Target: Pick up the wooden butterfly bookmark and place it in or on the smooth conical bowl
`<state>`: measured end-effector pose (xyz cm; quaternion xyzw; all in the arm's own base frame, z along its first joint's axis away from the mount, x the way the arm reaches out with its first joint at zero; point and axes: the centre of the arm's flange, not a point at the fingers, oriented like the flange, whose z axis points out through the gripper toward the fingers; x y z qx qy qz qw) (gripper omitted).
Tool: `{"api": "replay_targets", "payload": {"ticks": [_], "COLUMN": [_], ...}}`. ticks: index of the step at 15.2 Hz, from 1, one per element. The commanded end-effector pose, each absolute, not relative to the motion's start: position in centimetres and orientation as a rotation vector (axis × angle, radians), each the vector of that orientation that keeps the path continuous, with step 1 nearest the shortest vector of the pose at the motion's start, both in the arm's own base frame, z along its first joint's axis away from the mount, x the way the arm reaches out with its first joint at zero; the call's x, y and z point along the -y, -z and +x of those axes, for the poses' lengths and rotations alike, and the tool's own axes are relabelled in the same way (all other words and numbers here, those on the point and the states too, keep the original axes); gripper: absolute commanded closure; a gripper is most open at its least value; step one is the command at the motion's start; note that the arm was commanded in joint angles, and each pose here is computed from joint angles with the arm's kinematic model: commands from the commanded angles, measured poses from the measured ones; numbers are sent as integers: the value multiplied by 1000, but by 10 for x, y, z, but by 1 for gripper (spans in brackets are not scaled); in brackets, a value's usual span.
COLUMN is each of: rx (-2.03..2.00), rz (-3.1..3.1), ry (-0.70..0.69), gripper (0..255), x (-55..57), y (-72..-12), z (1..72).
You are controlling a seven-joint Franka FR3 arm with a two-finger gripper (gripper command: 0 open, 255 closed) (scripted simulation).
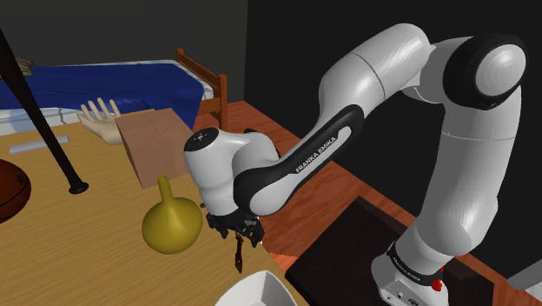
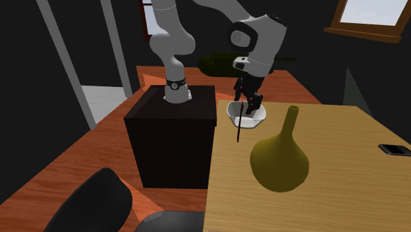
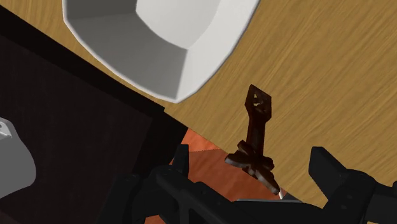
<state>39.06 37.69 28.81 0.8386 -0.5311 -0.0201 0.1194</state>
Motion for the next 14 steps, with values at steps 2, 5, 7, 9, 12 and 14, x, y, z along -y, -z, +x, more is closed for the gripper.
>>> {"api": "replay_targets", "payload": {"ticks": [2, 5, 7, 9, 12, 14], "rx": [1553, 1553, 1553, 1553, 1553, 1553], "rz": [2452, 2452, 2452, 2452, 2452, 2452], "ry": [59, 59, 59, 59, 59, 59], "gripper": [0, 255, 255, 255, 255, 255], "x": [-377, -377, -377, -377, -377, -377], "y": [-288, -288, -288, -288, -288, -288], "z": [391, 391, 391, 391, 390, 391]}}
